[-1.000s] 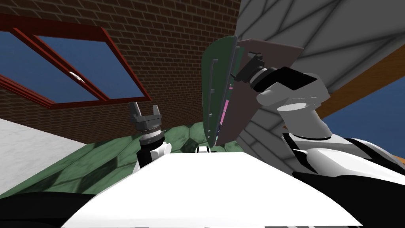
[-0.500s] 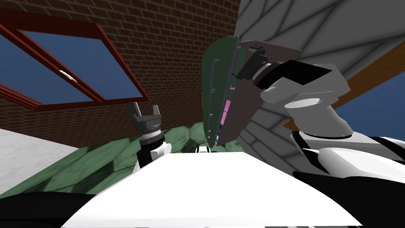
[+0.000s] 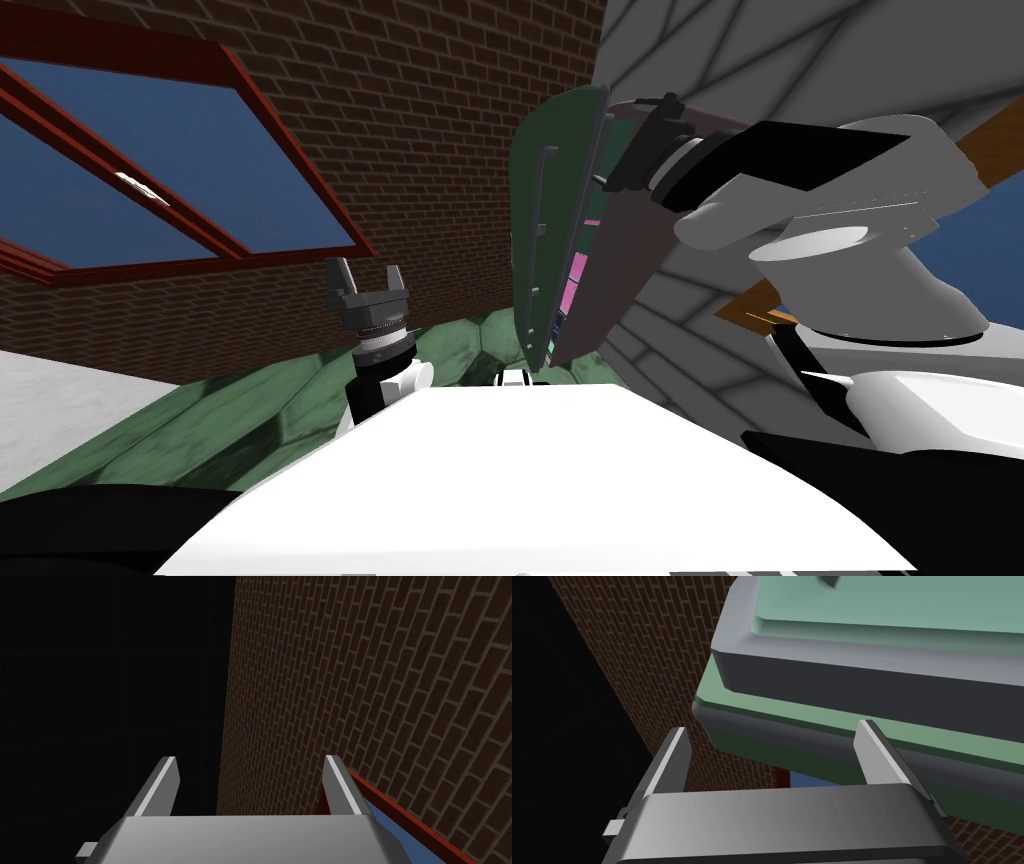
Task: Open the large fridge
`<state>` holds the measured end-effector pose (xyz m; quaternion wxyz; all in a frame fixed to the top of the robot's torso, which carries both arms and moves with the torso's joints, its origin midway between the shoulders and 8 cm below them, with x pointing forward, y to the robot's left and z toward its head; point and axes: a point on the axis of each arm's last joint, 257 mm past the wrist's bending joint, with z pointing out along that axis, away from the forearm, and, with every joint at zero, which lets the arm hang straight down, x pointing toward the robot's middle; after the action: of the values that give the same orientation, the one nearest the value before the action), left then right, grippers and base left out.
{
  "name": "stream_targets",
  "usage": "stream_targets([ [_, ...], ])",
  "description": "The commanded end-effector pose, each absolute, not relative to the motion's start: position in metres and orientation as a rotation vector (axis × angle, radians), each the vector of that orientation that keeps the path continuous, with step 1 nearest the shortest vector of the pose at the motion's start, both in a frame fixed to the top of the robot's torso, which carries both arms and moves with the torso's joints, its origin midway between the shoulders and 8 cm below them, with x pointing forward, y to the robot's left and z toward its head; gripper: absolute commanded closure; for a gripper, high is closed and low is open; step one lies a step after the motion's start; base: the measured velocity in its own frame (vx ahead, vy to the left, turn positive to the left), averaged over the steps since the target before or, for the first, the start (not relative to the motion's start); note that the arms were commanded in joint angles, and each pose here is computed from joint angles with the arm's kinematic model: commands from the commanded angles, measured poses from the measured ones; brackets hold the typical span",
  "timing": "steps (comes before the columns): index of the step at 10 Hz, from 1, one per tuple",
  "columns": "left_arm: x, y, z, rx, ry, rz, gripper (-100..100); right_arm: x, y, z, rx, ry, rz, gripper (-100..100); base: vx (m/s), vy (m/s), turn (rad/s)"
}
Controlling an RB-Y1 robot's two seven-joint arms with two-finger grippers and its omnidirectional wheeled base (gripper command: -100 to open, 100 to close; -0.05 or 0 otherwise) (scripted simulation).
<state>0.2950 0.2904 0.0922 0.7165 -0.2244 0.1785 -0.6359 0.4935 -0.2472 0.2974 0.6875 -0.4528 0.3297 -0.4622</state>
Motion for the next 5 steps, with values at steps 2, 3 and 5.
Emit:
stream_targets([
  [2, 0.295, 0.2904, 0.0922, -0.497, 0.395, -1.408, 0, 0.4906, -0.2452, 0.2997, -1.033, 0.727, -1.063, -100, -0.031, 0.004, -0.058],
  [3, 0.295, 0.2904, 0.0922, -0.497, 0.395, -1.408, 0, 0.4896, -0.2437, 0.2998, -1.035, 0.723, -1.061, 100, -0.036, -0.002, -0.027],
  [5, 0.295, 0.2904, 0.0922, -0.497, 0.395, -1.408, 0, 0.4927, -0.2517, 0.2998, -1.028, 0.737, -1.083, 100, -0.002, 0.188, -0.086],
])
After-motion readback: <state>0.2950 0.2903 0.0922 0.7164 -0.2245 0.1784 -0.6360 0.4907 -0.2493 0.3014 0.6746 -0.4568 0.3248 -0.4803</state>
